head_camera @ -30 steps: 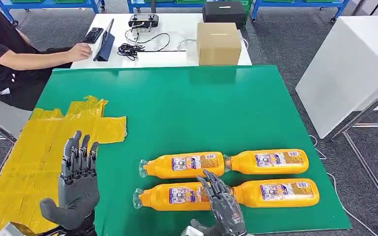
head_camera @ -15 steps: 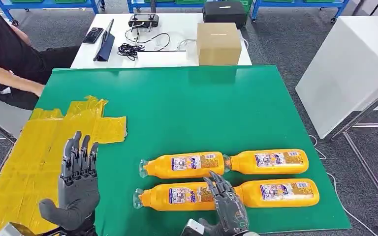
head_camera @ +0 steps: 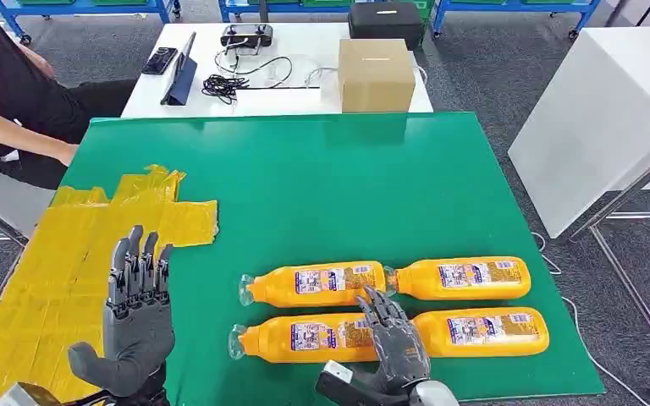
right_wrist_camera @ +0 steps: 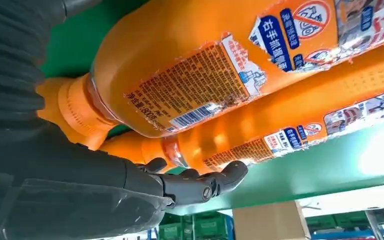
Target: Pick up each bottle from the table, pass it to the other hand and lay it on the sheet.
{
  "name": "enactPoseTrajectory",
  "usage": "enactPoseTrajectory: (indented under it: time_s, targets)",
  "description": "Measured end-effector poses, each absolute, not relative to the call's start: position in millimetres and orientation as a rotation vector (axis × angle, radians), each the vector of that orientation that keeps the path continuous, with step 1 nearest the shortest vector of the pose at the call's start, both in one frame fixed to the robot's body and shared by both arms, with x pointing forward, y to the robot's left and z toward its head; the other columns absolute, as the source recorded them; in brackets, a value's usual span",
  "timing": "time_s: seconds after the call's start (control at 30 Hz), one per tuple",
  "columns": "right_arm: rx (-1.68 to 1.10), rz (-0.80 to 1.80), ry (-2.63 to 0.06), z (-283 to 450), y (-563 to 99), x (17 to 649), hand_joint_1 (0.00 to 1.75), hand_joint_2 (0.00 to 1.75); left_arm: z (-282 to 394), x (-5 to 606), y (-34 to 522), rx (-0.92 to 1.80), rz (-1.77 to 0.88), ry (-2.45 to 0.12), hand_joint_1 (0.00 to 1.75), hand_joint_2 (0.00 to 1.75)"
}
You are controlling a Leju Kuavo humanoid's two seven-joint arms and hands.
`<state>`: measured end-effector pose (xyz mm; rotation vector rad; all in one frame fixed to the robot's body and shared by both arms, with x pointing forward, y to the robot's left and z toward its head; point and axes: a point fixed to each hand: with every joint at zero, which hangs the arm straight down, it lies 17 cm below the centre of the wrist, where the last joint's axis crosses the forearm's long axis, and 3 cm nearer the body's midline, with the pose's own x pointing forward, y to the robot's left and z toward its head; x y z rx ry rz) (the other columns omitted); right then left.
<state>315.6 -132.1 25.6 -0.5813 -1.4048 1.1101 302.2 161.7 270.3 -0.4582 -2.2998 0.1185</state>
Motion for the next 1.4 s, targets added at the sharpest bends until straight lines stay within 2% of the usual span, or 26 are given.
enactPoseTrajectory:
  time_s: [0.53,0.57,0.6,1.13,1.4]
  targets:
    - [-0.448,1.325,-1.276,-11.7,-122.4,346.8,0.00,1.75,277.4,303.7,156.0,-0.522,0.118,-2.311,0.00,0.00]
    - [-0.415,1.348,-1.260,-15.0,-118.7,347.3,0.24,1.75,277.0,304.0,155.9,-0.524,0.119,-2.310,0.00,0.00]
    - [-0.392,1.365,-1.247,-17.6,-116.9,347.8,1.73,1.75,276.9,304.4,156.0,-0.526,0.122,-2.309,0.00,0.00]
    - [-0.213,1.451,-1.211,-24.0,-112.3,348.9,1.75,1.75,274.8,310.7,158.2,-0.528,0.167,-2.297,0.00,0.00]
    - [-0.114,1.051,-1.449,15.1,-98.5,331.4,1.75,1.75,247.7,325.8,167.7,-0.571,0.313,-2.145,0.00,0.00]
